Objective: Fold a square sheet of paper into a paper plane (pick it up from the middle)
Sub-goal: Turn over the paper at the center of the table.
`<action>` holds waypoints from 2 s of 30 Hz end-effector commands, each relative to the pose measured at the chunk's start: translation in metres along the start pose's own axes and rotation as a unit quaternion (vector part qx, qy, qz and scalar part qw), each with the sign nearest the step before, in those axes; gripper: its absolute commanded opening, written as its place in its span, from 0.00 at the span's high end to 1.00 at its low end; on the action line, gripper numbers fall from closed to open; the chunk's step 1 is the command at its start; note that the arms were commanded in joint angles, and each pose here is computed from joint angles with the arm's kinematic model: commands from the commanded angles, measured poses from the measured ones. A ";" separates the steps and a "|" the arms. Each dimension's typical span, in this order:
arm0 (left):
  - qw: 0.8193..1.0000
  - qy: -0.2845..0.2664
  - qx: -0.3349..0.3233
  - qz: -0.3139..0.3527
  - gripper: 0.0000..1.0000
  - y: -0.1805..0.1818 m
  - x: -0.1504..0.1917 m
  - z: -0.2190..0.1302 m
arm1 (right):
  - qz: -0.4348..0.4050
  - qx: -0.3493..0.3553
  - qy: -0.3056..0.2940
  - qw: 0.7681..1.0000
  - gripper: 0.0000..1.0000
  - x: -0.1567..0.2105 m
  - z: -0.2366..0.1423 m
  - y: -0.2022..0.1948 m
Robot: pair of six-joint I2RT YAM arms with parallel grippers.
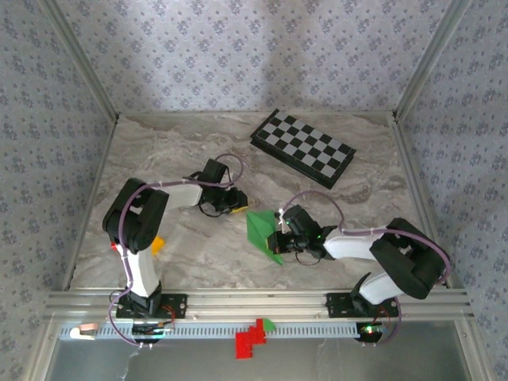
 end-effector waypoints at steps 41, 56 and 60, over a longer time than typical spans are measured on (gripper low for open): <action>0.997 -0.034 0.004 0.070 0.63 -0.003 0.065 -0.044 | -0.045 -0.010 0.025 0.999 0.77 -0.015 -0.015 0.010; 0.996 -0.074 -0.006 0.048 0.62 0.008 0.057 -0.061 | -0.088 0.237 0.018 0.967 1.00 -0.038 -0.109 0.004; 0.994 -0.102 -0.003 0.033 0.61 0.016 0.046 -0.075 | -0.145 0.376 0.040 0.915 1.00 -0.047 -0.138 0.020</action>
Point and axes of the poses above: each hand's point on the last joint's axis, 136 mm out from that joint toward the fingers, its own z axis out along the fingers, its own y axis along the line the jaws close on, x = y × z, the point moved 10 cm from there along -z, back along the fingers, and after that the axes turned 13 degrees about -z, right-handed, at the moved point
